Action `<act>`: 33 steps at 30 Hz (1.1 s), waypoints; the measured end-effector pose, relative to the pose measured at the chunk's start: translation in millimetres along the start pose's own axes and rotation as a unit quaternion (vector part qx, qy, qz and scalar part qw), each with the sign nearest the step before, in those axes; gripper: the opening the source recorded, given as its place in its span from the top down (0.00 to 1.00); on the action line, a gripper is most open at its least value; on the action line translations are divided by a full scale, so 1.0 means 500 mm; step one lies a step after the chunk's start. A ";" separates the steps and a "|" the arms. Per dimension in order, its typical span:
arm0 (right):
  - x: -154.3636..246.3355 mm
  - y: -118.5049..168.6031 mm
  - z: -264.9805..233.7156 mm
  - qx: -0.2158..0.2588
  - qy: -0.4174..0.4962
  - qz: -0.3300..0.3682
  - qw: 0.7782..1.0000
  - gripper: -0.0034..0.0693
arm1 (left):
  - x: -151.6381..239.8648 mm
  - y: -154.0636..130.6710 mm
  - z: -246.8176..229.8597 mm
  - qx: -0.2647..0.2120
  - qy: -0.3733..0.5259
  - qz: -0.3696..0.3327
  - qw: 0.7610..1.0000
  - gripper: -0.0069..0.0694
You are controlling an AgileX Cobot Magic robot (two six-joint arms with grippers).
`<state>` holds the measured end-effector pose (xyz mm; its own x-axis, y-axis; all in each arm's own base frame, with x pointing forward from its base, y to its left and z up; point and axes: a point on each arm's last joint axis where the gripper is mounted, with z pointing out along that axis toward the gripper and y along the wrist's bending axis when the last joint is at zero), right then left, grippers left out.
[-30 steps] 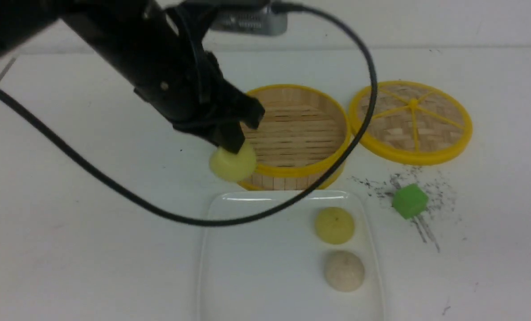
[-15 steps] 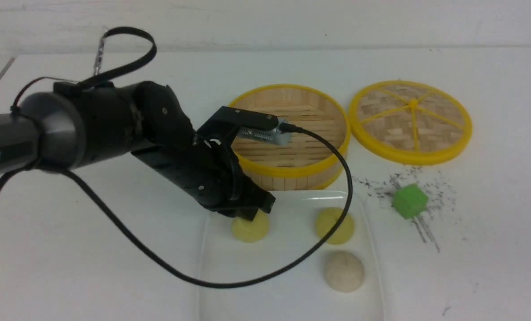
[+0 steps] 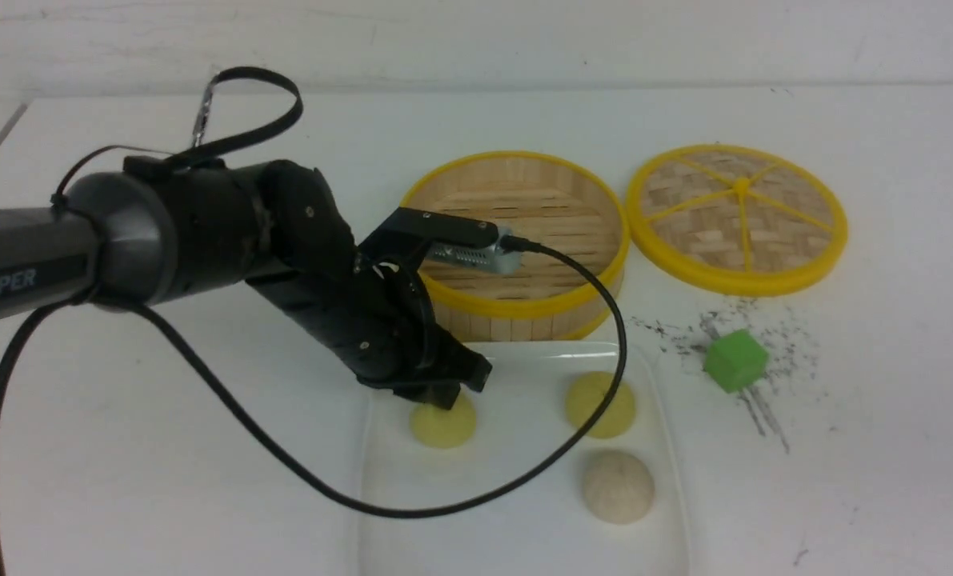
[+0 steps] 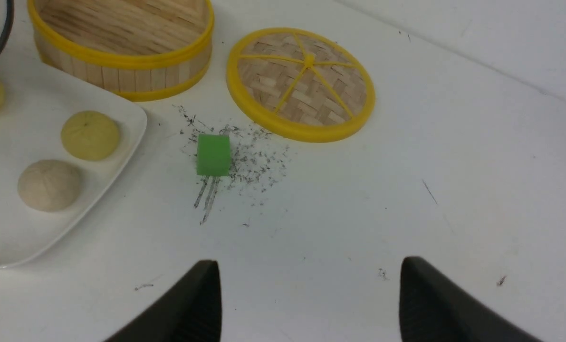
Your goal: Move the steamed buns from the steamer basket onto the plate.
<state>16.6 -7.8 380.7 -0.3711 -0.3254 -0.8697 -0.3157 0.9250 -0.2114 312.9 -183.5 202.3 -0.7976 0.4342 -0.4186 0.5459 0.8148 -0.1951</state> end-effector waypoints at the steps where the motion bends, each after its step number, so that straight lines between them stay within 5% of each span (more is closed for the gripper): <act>1: 0.000 0.000 0.000 0.000 0.000 0.000 1.000 0.27 | -0.002 0.002 -0.003 -0.007 0.005 0.002 1.000 0.59; 6: 0.001 0.000 0.000 0.000 0.002 0.000 1.000 0.27 | -0.021 0.008 -0.020 -0.033 0.002 -0.033 0.999 0.25; 9: 0.001 0.000 0.000 0.000 0.002 0.000 1.000 0.27 | -0.045 0.002 -0.048 -0.031 0.004 -0.039 0.999 0.17; 13: 0.001 0.000 0.000 0.000 0.002 0.000 1.000 0.27 | -0.078 -0.015 -0.116 -0.025 -0.014 -0.028 0.999 0.17; 18: 0.000 0.000 0.000 0.000 -0.001 0.000 1.000 0.27 | -0.130 -0.051 -0.302 -0.038 -0.143 0.007 0.989 0.23; 24: -0.003 0.000 0.000 0.000 -0.007 0.001 1.000 0.27 | -0.108 -0.055 -0.471 -0.135 -0.238 0.015 0.962 0.28; 29: -0.004 0.001 0.000 -0.004 -0.011 0.002 1.000 0.27 | -0.056 -0.025 -0.568 -0.274 -0.257 -0.027 0.926 0.30; 33: -0.009 0.001 0.000 -0.002 -0.025 0.002 1.000 0.27 | -0.033 -0.025 -0.606 -0.296 -0.273 -0.037 0.914 0.30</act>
<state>18.0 -5.9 384.6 -0.3284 -0.3106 -0.8920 -0.3183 0.9255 -0.2051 241.6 -84.3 480.4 -0.4913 0.2440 -0.8361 0.1312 0.9697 0.2059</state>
